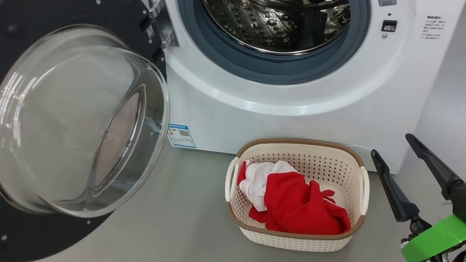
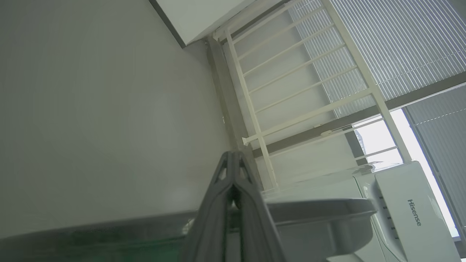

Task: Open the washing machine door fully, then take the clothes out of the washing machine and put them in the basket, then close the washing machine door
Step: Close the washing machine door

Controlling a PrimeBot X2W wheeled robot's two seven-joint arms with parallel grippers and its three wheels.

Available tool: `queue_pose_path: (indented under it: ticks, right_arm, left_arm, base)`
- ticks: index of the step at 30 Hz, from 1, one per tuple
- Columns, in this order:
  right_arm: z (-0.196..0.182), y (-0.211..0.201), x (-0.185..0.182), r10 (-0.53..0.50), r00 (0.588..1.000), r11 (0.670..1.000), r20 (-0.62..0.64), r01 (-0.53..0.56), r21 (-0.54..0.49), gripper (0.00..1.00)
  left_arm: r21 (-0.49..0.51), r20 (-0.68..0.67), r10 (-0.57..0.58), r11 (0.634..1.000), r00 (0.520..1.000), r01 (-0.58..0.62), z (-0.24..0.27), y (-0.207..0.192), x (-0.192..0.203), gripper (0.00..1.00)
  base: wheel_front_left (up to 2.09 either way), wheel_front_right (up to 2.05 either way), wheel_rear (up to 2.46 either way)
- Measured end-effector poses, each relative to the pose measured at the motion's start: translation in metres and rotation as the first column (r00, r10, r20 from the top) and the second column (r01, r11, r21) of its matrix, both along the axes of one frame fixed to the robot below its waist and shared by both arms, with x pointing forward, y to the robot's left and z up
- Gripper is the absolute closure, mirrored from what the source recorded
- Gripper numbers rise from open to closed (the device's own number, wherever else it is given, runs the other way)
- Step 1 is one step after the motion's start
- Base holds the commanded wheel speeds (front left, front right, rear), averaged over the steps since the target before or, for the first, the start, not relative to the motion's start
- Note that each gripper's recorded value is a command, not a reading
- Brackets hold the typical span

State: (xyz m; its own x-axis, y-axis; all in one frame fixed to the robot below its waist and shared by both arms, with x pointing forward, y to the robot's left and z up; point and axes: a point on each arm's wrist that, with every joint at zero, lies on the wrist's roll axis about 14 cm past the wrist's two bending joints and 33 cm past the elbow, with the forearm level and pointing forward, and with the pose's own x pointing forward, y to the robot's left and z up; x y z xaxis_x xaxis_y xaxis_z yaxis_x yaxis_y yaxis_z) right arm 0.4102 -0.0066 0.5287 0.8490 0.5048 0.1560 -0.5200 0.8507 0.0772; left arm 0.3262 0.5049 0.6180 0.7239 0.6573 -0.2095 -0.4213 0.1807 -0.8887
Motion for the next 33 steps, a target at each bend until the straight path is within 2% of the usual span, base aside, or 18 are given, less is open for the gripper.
queue_pose_path:
  ticks: [7,16,28,33]
  right_arm:
    - [-0.003,-0.009,0.002,-0.025,1.000,1.000,-0.006,0.025,-0.002,0.00]
    - [0.001,-0.005,0.003,-0.015,1.000,1.000,0.003,0.015,0.001,0.00]
    - [0.000,0.008,0.002,0.020,1.000,1.000,0.000,-0.020,0.002,0.00]
    - [-0.001,0.010,0.002,0.026,1.000,1.000,-0.003,-0.026,0.004,0.00]
  left_arm:
    - [-0.047,-0.050,-0.104,0.994,0.993,0.101,-0.021,-0.009,0.010,1.00]
    - [-0.091,-0.016,-0.216,0.973,0.976,0.214,-0.027,-0.018,0.007,1.00]
    - [-0.129,0.123,-0.324,0.932,0.938,0.339,-0.022,-0.036,0.009,1.00]
    - [-0.143,0.170,-0.380,0.903,0.909,0.405,-0.020,-0.048,0.012,1.00]
  base:
    - [0.00,0.00,0.00]
    - [0.00,0.00,0.00]
    - [0.00,0.00,0.00]
    - [0.00,0.00,0.00]
